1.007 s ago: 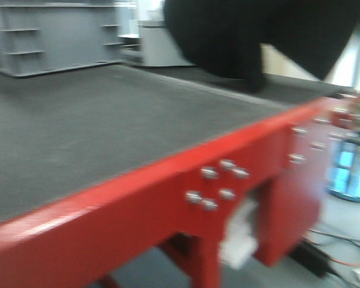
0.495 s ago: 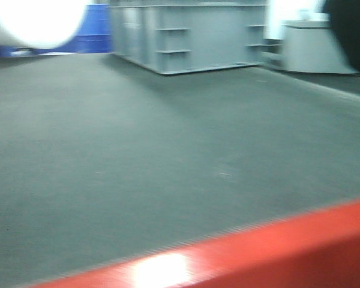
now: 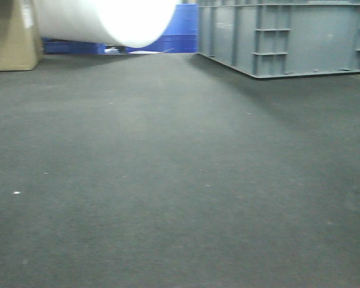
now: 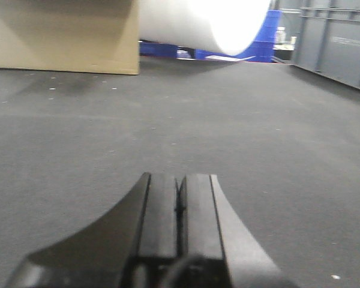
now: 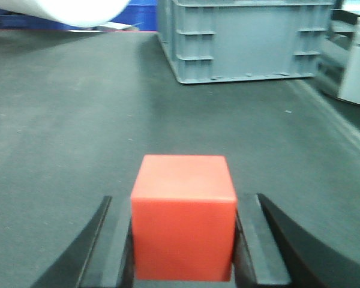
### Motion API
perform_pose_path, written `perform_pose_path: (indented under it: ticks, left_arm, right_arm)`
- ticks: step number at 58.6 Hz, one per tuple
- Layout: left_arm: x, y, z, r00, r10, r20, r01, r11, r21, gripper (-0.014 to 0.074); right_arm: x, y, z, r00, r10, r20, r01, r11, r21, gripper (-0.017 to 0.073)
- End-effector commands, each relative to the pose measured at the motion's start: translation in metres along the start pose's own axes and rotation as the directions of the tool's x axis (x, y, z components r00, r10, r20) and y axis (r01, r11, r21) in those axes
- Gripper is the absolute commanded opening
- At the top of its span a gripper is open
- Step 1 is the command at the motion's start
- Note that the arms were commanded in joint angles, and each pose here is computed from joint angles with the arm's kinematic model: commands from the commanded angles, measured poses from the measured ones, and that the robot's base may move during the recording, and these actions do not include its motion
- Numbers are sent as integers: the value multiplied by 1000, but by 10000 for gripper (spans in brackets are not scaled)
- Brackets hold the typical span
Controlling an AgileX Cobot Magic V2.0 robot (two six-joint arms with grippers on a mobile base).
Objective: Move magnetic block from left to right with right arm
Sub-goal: 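Drive forward to the mat near the grey crates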
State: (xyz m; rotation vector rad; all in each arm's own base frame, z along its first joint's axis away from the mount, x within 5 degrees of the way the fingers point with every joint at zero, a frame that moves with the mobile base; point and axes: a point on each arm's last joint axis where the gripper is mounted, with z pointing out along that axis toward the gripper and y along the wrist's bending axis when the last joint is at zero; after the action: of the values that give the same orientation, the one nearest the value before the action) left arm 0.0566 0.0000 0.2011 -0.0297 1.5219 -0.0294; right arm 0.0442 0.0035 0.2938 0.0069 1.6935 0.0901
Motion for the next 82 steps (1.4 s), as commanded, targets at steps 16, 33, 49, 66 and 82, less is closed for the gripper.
perform_pose_path:
  ticks: [16,33,49,66,82]
  left_arm:
    - [-5,0,-1,997,-6,78,5,1000,4,-117]
    - [-5,0,-1,997,-6,78,5,1000,4,-117]
    - [-5,0,-1,997,-6,78,5,1000,4,-117]
    - [-5,0,-1,997,-6,78,5,1000,4,-117]
    - [-5,0,-1,997,-6,78,5,1000,4,-117]
  right_arm:
    - [-16,0,-2,994,-16,107,15,1000,8,192]
    - [-16,0,-2,994,-16,107,15,1000,8,192]
    - [-16,0,-2,994,-16,107,15,1000,8,192]
    - [-16,0,-2,994,-16,107,15,1000,8,192]
    - [-19,0,-2,990,-8,143,7,1000,4,192]
